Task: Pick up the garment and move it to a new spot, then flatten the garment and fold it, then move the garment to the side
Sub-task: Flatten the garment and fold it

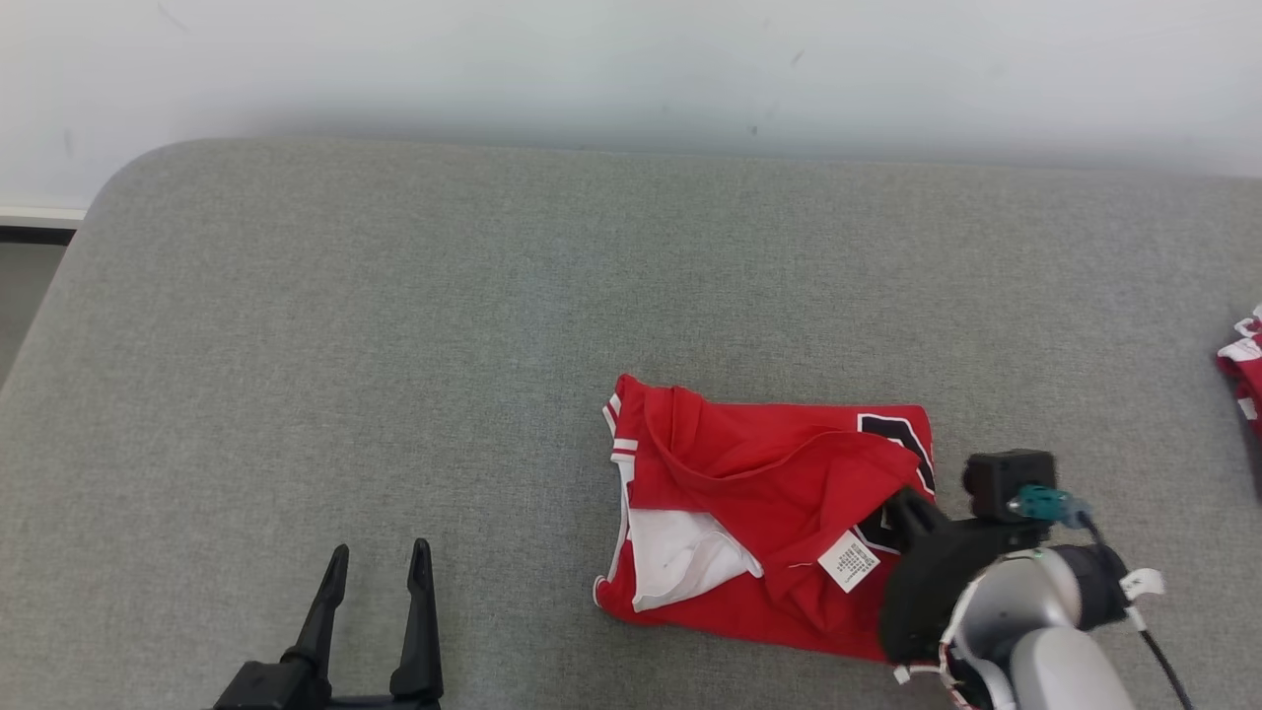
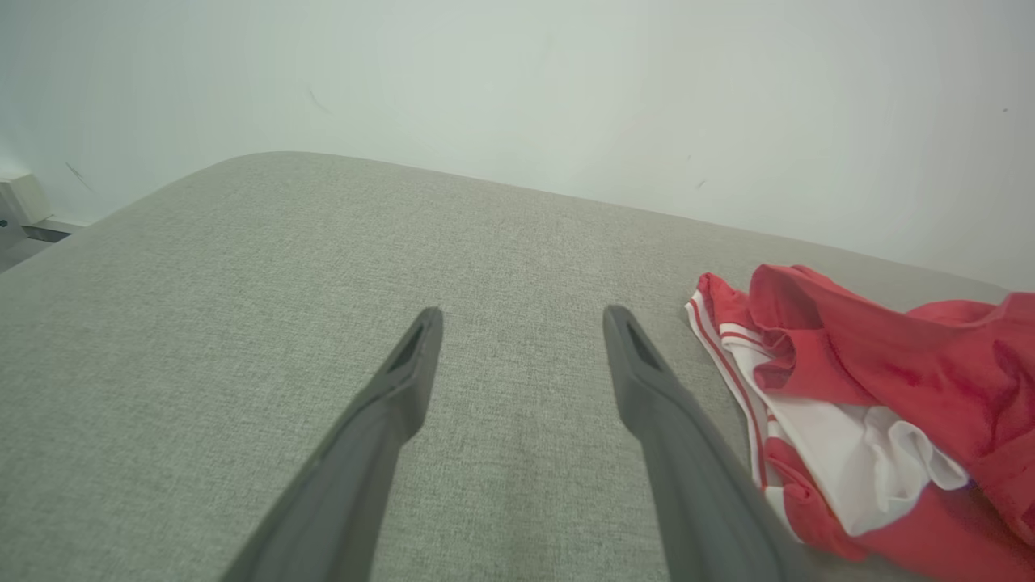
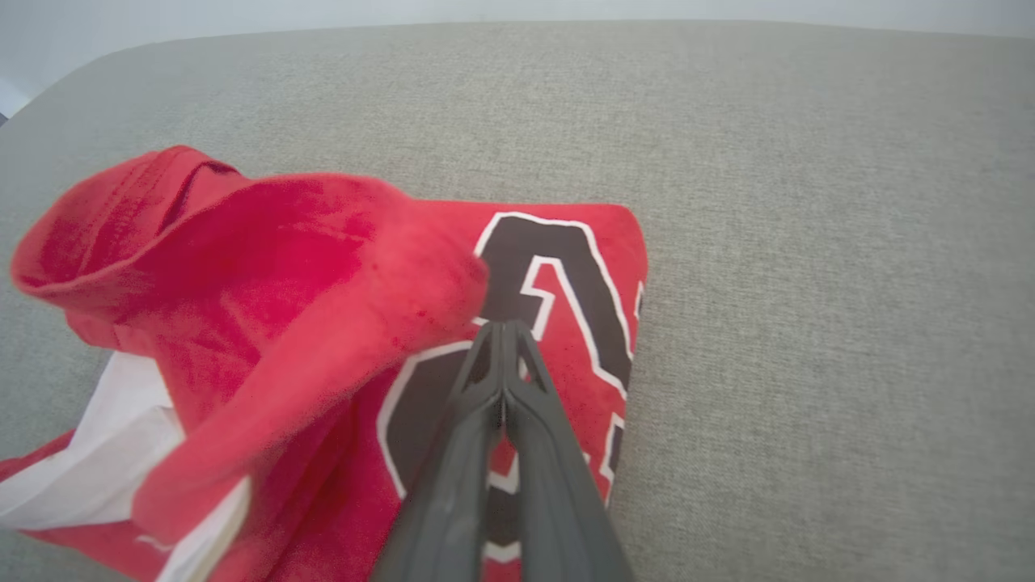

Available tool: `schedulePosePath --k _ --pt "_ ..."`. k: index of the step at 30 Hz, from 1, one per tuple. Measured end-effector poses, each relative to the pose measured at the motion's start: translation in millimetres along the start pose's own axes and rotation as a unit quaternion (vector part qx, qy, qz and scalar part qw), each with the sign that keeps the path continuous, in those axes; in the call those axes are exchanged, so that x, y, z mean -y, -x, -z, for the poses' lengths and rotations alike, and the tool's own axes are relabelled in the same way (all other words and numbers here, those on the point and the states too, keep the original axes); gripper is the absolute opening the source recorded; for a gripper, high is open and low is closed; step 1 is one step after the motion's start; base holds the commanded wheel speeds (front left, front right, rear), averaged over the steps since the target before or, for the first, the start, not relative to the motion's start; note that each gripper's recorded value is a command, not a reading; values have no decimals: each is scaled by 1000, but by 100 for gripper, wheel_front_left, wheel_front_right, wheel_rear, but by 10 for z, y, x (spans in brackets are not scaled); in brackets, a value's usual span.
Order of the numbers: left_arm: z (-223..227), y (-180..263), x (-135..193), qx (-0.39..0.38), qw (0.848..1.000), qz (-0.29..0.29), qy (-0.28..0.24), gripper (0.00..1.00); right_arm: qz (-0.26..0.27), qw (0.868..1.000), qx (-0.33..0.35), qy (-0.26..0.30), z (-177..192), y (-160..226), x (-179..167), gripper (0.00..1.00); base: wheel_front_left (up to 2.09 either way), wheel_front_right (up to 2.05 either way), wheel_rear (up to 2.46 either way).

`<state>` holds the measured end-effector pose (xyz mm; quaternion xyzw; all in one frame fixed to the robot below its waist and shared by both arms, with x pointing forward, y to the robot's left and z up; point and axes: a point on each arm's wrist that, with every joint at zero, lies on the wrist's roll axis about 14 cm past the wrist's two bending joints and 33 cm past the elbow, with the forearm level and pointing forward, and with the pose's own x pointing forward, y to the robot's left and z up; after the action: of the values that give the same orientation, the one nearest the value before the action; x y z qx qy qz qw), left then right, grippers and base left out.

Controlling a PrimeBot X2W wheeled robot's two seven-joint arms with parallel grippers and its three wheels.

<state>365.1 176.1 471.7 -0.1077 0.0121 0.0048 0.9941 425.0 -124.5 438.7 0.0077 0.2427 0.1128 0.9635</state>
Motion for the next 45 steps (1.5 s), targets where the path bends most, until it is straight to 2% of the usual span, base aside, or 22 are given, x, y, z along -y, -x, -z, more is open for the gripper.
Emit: schedulePosePath --k 6,12,19,24,27,31,36,40,45 --pt "-19 12 -59 3 1000 -9 -1 100 -98 995 -2 19 9 -40 -670 0 0 0 0" --pt "-20 11 -89 3 1000 -14 -1 100 -210 977 -17 26 65 162 -1395 0 0 0 0" --pt "4 -7 -68 -1 1000 -12 3 100 -274 961 -33 16 123 364 -1774 0 0 0 0" --pt "10 -16 -62 -1 1000 -10 3 100 -279 960 -7 1 -40 399 -1771 0 0 0 0" --pt "1 -13 -62 0 1000 -10 3 100 -258 966 28 -14 -234 375 -1616 0 0 0 0" --pt "-14 -2 -63 2 1000 -10 3 100 -183 981 65 -13 -423 257 -1145 0 0 0 0" --pt "-14 18 -72 2 1000 -12 3 100 -99 994 42 9 -353 55 -649 0 0 0 0" --pt "-6 5 -79 0 1000 -13 3 100 -89 995 37 23 -420 -176 -598 0 0 0 0" --pt "-23 2 -118 2 1000 -22 5 100 -109 993 -2 50 -327 -435 -774 0 0 0 0"
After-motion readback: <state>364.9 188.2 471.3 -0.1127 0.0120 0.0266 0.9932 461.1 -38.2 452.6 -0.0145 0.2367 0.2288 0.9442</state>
